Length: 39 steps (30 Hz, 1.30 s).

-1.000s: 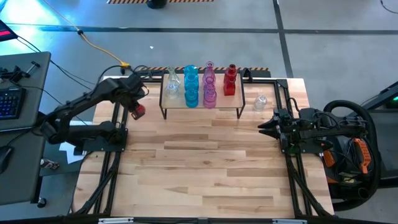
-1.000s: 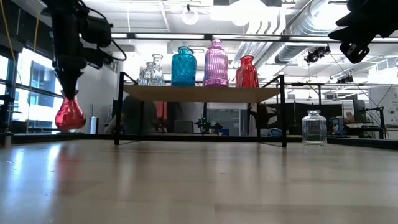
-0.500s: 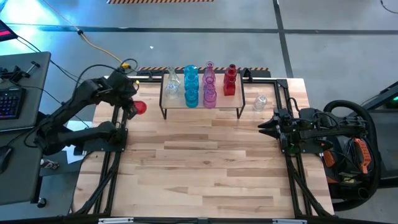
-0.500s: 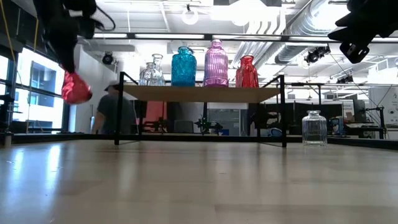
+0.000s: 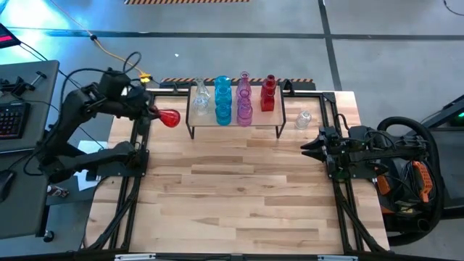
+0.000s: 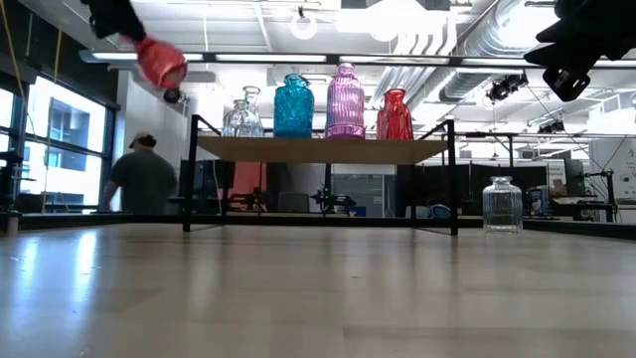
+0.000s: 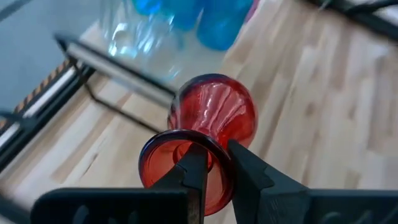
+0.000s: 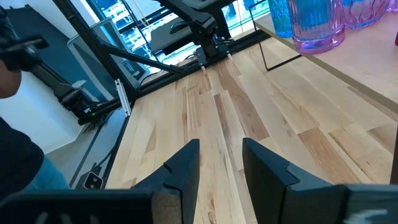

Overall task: Sort vases onto shelf
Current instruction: Put the red flower vase on the shelf aligned with the other red flower vases

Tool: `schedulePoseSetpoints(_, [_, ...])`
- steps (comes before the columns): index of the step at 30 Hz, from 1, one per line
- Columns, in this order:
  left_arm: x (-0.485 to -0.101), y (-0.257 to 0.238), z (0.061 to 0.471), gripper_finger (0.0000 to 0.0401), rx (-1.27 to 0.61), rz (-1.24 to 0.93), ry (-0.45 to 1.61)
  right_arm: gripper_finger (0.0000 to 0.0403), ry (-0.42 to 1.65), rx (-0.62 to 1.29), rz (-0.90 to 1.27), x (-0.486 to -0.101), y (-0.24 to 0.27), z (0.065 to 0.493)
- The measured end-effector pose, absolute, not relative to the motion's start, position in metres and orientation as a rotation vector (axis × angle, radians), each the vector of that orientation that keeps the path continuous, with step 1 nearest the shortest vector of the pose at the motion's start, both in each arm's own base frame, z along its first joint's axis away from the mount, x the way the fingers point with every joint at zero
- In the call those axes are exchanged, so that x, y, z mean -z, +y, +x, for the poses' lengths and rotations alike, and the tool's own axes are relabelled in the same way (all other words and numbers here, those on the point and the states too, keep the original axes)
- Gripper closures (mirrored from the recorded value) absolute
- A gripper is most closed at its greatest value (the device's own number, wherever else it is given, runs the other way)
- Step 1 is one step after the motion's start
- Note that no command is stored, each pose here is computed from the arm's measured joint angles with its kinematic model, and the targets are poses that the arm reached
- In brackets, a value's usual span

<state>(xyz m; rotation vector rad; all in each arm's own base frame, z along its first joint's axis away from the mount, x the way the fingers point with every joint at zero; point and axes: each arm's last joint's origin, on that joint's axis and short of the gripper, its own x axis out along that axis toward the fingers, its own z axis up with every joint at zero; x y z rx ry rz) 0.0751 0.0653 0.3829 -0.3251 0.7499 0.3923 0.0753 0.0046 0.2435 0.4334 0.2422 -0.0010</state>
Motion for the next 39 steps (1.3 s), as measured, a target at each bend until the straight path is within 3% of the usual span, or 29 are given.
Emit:
schedulePoseSetpoints(19, [-0.443,0.055,0.089,0.0369,-0.183,-0.267,0.382,0.0299,0.243,-0.004,0.434,-0.244,0.005,0.075])
schedulePoseSetpoints(39, [-0.445,0.059,0.157,0.0368,0.031,-0.269,0.351,0.0299,0.240,0.009,0.433,-0.244,0.004,0.075])
